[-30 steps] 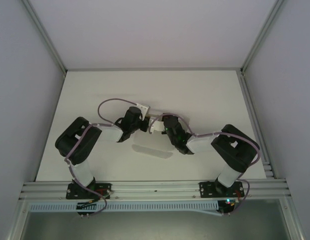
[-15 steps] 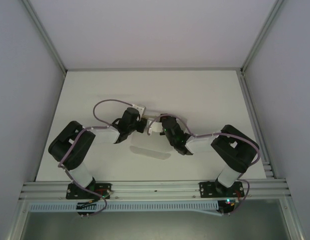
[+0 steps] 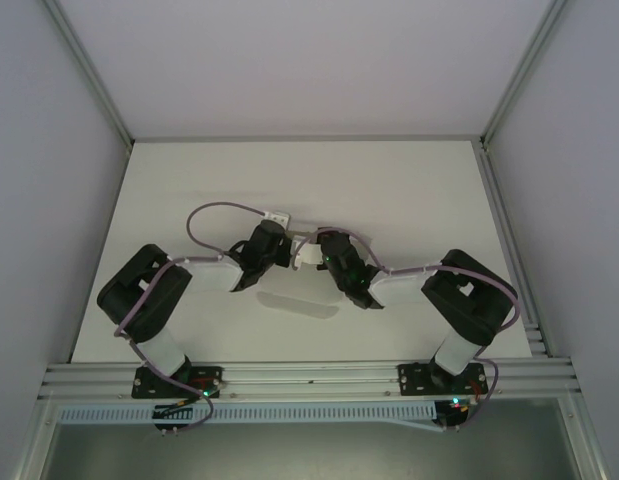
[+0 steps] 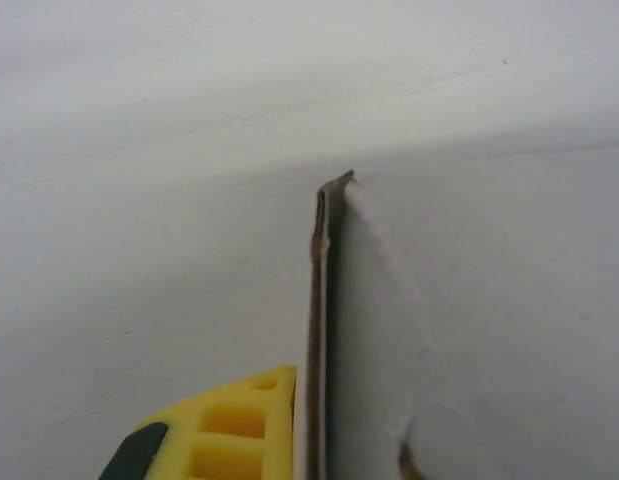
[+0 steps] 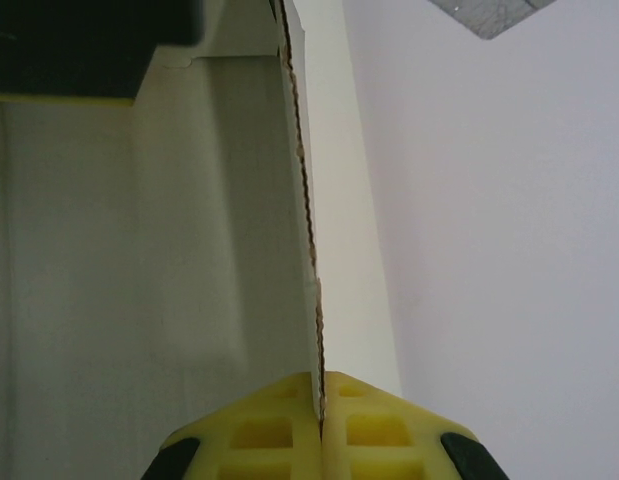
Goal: Assemble paper box
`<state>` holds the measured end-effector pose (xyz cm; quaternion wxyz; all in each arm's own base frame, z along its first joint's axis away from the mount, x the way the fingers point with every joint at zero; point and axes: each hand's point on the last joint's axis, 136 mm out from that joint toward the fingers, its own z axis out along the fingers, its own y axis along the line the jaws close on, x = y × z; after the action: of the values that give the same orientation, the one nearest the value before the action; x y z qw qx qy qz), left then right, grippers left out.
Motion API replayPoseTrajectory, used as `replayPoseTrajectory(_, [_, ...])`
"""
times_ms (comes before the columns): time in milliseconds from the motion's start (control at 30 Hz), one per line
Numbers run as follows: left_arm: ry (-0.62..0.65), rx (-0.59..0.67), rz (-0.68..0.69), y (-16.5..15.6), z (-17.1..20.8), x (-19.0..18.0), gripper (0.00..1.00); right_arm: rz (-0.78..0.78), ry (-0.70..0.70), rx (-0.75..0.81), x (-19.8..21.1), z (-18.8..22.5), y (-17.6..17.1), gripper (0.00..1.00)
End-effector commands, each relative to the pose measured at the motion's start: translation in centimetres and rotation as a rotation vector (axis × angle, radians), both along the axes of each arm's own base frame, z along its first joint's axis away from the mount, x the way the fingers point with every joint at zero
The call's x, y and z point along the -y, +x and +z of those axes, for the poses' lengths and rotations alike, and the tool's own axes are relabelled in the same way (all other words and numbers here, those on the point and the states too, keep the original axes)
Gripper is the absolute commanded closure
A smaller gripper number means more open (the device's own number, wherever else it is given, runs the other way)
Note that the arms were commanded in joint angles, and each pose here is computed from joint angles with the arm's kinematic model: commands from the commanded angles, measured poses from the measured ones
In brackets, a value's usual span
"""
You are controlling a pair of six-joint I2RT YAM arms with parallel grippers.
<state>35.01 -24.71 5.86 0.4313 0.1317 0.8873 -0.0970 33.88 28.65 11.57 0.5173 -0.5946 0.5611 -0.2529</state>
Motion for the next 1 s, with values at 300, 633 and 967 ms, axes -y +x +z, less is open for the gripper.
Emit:
replayPoseTrajectory(300, [-0.082,-0.050,-0.054,-0.9,0.0,-0.6,0.46,-0.142,0.029,-0.043,2.7,0.0,0.6,1.00])
replayPoseTrajectory(633, [-0.245,-0.068,-0.223,-3.3,3.1,2.2,0.30,-0.117,0.050,-0.058,2.0,-0.1,0.3,1.00])
replayPoseTrajectory(967, [-0.163,-0.101,-0.134,-1.2,0.4,1.7,0.65,-0.096,0.071,-0.066,1.5,0.4,0.1,1.00])
